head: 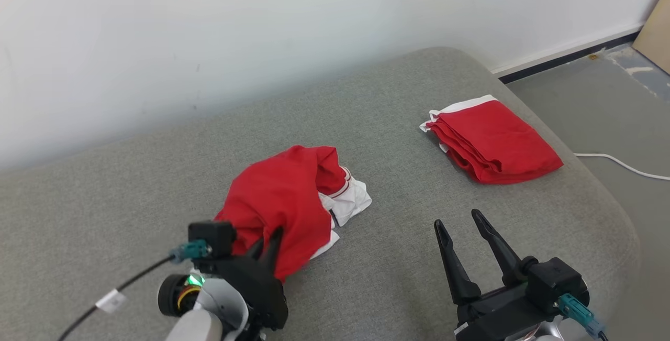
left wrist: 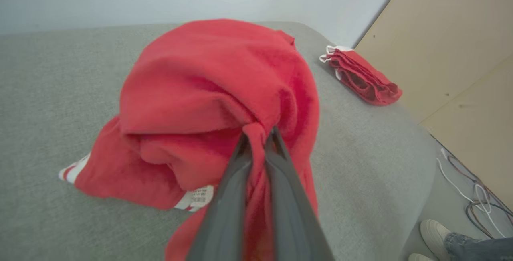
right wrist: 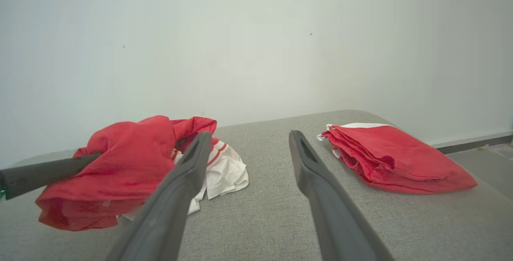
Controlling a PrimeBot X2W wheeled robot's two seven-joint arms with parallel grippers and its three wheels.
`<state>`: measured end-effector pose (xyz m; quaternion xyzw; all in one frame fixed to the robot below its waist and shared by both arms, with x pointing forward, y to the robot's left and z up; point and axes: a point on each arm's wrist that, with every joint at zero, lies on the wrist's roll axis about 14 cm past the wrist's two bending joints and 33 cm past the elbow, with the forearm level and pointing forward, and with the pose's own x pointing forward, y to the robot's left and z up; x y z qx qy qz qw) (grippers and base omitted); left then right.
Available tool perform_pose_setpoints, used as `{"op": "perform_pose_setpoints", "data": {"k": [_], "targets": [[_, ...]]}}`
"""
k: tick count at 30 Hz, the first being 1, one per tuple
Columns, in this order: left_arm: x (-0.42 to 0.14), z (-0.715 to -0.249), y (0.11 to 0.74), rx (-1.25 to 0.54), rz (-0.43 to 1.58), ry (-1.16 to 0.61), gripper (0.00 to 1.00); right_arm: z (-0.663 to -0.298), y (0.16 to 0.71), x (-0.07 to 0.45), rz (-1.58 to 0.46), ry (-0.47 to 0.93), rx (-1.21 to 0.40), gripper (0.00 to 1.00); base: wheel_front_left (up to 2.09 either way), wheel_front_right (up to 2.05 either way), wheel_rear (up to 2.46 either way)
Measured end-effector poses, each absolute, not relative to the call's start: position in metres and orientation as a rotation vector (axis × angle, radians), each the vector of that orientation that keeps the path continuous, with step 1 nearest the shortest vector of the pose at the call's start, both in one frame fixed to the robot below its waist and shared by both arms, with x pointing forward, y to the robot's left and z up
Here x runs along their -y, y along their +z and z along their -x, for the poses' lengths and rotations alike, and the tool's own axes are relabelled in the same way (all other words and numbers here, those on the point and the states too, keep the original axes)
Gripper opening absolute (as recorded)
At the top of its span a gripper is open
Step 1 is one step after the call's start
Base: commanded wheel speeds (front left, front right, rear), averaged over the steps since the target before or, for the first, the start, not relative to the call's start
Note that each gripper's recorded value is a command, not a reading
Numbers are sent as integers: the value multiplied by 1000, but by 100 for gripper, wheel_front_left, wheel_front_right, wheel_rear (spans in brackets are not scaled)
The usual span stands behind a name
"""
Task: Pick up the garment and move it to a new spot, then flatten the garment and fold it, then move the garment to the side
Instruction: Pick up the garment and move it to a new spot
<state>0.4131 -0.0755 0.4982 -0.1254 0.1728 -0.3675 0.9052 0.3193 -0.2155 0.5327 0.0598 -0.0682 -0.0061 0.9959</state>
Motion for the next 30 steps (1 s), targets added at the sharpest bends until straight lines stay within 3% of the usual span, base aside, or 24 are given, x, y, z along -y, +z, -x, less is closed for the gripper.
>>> {"op": "perform_pose_setpoints", "data": {"k": [2,7,13,20,30], "targets": [[74,-410,488,-360,239,-747,100,-321,532,214,-120,-5,134,100,0,0,0],[65,-412,482,-318,219,-709,100,-324,531,210,-123,8,130,100,0,0,0],[33,-414,499,-132,276,-609,100,-329,530,207,-131,18,130,100,0,0,0],[-29,-403,510,1,335,-412,100,-335,529,198,-139,48,127,100,0,0,0],[-120,-381,523,108,242,-179,100,-345,524,180,-144,106,107,100,0,0,0]]}}
